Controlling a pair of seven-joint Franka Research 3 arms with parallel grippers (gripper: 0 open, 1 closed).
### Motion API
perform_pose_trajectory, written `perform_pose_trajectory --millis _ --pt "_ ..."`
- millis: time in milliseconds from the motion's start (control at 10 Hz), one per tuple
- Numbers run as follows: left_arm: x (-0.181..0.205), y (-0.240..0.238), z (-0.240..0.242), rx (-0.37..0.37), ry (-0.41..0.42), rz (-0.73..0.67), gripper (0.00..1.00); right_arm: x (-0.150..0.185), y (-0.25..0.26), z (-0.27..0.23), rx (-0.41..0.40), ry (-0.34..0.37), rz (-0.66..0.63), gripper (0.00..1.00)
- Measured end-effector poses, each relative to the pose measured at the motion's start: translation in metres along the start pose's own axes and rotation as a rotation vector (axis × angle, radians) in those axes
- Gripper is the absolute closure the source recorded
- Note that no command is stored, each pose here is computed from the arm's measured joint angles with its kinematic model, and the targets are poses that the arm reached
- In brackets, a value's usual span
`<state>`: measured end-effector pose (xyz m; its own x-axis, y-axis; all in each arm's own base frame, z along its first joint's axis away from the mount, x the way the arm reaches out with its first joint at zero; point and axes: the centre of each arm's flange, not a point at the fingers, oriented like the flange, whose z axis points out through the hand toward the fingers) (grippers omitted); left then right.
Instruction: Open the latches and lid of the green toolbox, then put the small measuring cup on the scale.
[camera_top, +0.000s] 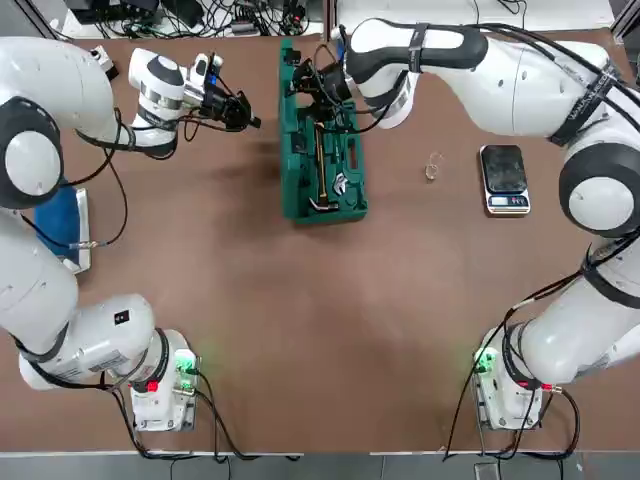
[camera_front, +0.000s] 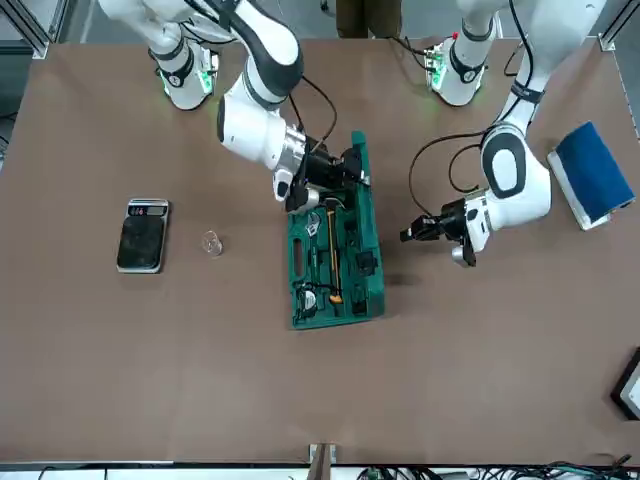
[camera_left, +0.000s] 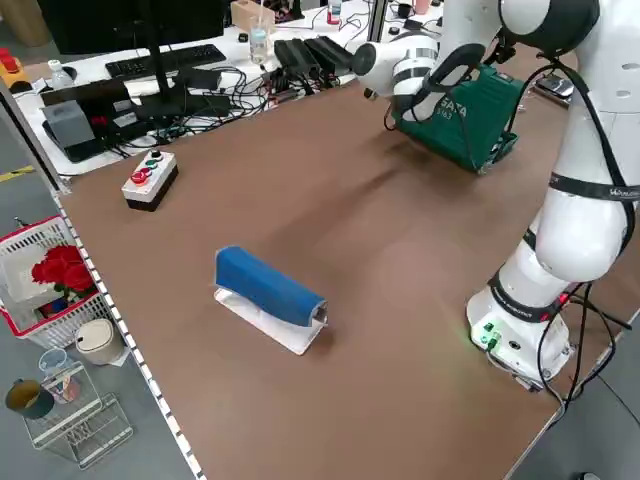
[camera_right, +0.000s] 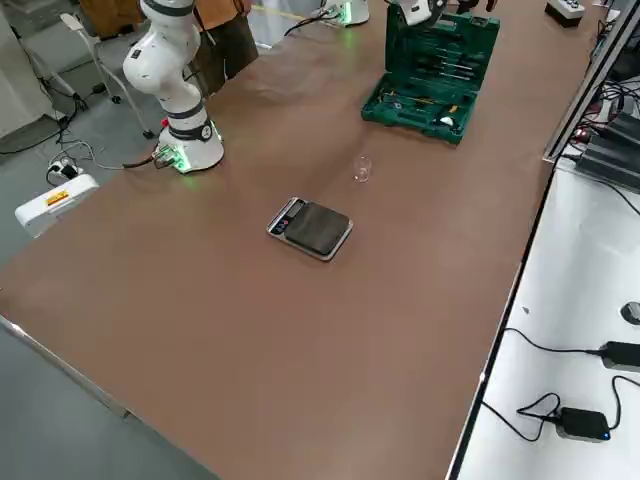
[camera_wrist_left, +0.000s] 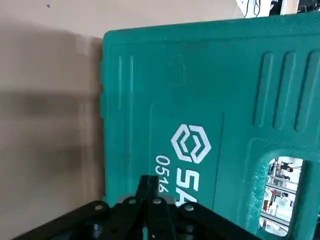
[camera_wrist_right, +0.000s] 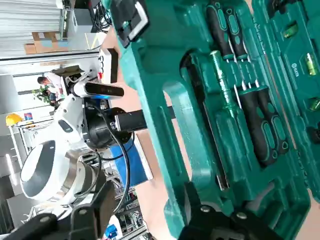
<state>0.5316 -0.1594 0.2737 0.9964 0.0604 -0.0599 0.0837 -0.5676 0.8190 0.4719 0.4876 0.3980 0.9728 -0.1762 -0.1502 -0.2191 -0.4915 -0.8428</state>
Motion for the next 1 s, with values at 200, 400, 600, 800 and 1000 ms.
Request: perform_pose_trajectory --millis 200,400,600,800,1000 --pt "0.0 0.002 0.001 -0.008 0.004 -0.002 0.99 -0.001 -0.001 0.009 0.009 0.003 0.013 0.36" --pt "0.0 0.013 0.006 -0.046 0.016 -0.018 0.99 -0.002 -0.004 0.018 0.019 0.004 0.025 0.35" --pt "-0.001 0.018 0.007 -0.054 0.026 -0.021 0.99 -0.005 -0.009 0.022 0.028 -0.002 0.041 0.34" --pt "0.0 0.017 0.006 -0.054 0.028 -0.022 0.99 -0.005 -0.012 0.022 0.034 0.0 0.051 0.32" --pt "0.001 0.014 0.003 -0.054 0.035 -0.024 0.99 0.002 -0.012 0.018 0.036 0.011 0.055 0.31"
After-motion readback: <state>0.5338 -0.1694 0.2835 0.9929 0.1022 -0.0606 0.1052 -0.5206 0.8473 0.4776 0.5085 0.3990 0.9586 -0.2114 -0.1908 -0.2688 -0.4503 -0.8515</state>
